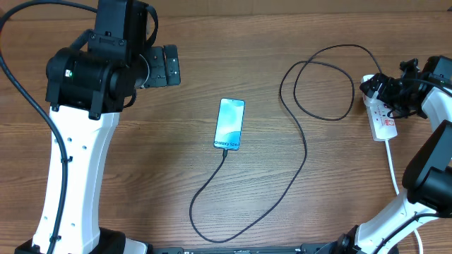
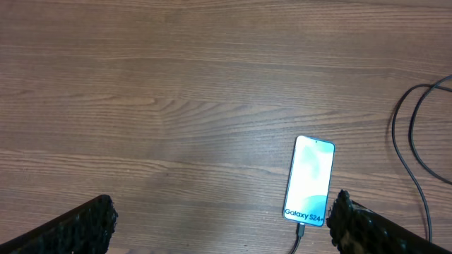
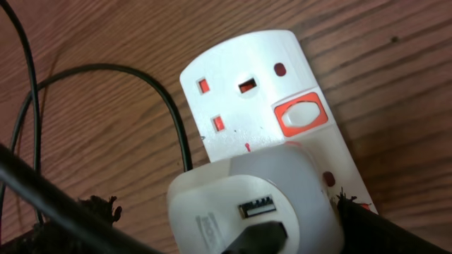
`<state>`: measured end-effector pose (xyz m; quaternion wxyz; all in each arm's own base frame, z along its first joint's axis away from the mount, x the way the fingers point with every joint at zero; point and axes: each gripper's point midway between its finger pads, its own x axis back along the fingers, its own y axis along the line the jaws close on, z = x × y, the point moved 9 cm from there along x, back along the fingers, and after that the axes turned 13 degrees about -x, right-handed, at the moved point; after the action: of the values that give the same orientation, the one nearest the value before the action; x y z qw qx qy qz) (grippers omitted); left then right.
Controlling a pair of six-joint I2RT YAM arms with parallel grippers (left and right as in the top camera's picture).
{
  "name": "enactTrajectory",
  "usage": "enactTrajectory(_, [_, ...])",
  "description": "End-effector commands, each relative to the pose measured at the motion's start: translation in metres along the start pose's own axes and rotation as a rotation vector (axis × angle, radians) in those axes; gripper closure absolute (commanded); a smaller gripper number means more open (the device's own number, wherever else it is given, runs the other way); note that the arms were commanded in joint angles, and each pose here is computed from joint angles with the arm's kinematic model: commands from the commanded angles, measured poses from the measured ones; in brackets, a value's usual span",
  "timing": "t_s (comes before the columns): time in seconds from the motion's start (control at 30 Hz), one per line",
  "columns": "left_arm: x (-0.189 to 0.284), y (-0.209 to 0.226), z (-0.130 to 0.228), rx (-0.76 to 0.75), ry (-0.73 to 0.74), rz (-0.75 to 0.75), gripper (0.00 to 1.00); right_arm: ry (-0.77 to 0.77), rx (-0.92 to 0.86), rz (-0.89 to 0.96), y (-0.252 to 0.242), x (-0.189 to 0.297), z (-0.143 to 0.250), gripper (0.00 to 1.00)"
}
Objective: Plug charger to phone and switch on socket
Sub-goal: 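Press down the orange switch with the right gripper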
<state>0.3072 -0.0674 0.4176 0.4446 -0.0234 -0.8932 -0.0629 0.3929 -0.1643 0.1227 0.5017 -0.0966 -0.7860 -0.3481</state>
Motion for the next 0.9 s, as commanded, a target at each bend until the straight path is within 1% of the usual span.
enactTrajectory(0.0, [-0.002, 0.000, -0.001, -0.022, 0.003, -0.015, 0.01, 0.034, -0.037, 0.067, -0.013, -0.005, 0.003, 0.00])
enactTrajectory(0.33, [-0.002, 0.000, -0.001, -0.022, 0.003, -0.015, 0.00, 0.001, 0.012, 0.053, -0.012, -0.004, -0.003, 0.00])
enactTrajectory(0.47, [-0.002, 0.000, -0.001, -0.022, 0.002, -0.015, 0.00, 0.018, 0.068, -0.032, -0.004, -0.005, -0.002, 0.00])
enactTrajectory(0.87, [-0.002, 0.000, -0.001, -0.022, 0.003, -0.015, 0.00, 0.042, 0.054, -0.035, -0.005, -0.005, 0.002, 0.00])
